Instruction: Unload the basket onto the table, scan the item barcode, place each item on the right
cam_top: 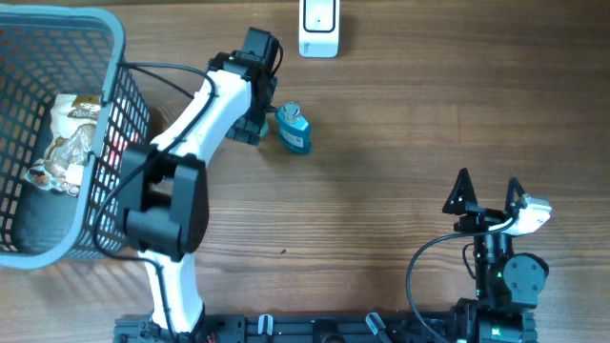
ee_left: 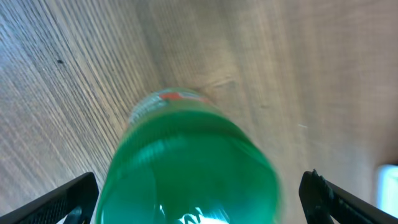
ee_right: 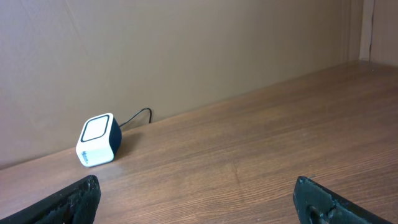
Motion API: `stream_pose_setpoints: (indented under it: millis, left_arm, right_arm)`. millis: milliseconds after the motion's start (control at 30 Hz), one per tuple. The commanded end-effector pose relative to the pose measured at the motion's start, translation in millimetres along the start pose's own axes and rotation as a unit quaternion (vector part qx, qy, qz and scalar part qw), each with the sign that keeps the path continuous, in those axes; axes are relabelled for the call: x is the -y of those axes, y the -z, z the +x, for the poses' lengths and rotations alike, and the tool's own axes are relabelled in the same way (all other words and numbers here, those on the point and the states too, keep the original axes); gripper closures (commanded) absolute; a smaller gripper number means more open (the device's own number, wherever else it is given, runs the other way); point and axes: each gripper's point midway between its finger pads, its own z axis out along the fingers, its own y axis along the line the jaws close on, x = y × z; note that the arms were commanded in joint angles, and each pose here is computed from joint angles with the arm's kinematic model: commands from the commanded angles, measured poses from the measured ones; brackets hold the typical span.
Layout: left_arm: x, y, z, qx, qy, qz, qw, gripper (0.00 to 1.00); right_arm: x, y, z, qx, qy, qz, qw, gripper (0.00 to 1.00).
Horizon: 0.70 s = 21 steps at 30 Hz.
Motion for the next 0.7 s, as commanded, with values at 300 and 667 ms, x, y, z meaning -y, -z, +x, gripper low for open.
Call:
stream_pose_setpoints:
  millis: [300,667]
  left_arm:
    - [38,182,-36,0.091,-0.111,0.212,0.967,0.0]
    - [-95,371,-227,0.363,-0.109,0.219,0.899,0.0]
  right_arm:
    - [-3,0,-1,0.003,0.009,-0.008,1.0,0.01]
    - [-3,0,-1,0.003,0.009,-0.008,1.0,0.0]
